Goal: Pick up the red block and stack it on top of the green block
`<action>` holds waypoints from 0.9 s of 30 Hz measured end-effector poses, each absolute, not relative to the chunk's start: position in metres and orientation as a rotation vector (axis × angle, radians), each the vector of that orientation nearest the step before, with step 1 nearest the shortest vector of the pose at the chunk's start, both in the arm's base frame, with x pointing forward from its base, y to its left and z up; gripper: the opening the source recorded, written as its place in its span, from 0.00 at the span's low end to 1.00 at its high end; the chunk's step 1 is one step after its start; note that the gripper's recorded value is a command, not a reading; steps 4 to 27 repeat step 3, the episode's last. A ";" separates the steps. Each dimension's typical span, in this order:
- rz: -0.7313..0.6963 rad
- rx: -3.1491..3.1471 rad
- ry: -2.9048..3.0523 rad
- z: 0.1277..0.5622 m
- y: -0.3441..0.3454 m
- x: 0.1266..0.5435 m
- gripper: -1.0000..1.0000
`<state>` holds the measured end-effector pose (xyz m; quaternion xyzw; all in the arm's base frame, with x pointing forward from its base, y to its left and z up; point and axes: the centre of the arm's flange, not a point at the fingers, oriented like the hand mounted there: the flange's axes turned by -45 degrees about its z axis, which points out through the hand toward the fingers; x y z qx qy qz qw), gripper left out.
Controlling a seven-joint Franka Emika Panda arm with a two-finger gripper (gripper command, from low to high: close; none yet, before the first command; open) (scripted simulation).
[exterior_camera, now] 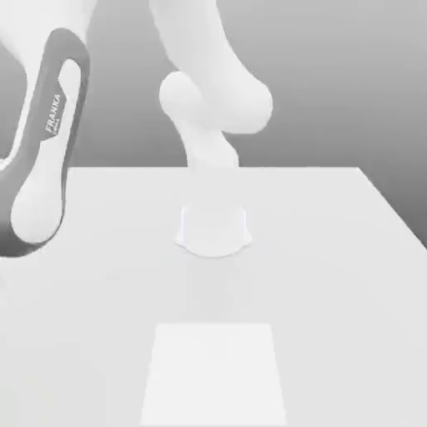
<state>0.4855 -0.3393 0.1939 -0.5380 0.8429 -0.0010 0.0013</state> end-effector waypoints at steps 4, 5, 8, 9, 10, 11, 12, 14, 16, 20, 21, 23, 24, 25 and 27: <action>-0.003 -1.689 2.646 0.194 -0.339 0.485 1.00; -0.003 -1.689 2.646 0.194 -0.339 0.485 1.00; -0.003 -1.689 2.646 0.194 -0.339 0.485 1.00; -0.003 -1.689 2.646 0.194 -0.339 0.485 1.00; -0.003 -1.689 2.646 0.194 -0.339 0.485 1.00; -0.003 -1.689 2.646 0.194 -0.339 0.485 1.00; -0.003 -1.689 2.646 0.194 -0.339 0.485 1.00; -0.003 -1.689 2.646 0.194 -0.339 0.485 1.00; -0.003 -1.689 2.646 0.194 -0.339 0.485 1.00; -0.003 -1.689 2.646 0.194 -0.339 0.485 1.00; -0.003 -1.689 2.646 0.194 -0.339 0.485 1.00; -0.003 -1.689 2.646 0.194 -0.339 0.485 1.00; -0.003 -1.689 2.646 0.194 -0.339 0.485 1.00; -0.003 -1.689 2.646 0.194 -0.339 0.485 1.00; -0.003 -1.689 2.646 0.194 -0.339 0.485 1.00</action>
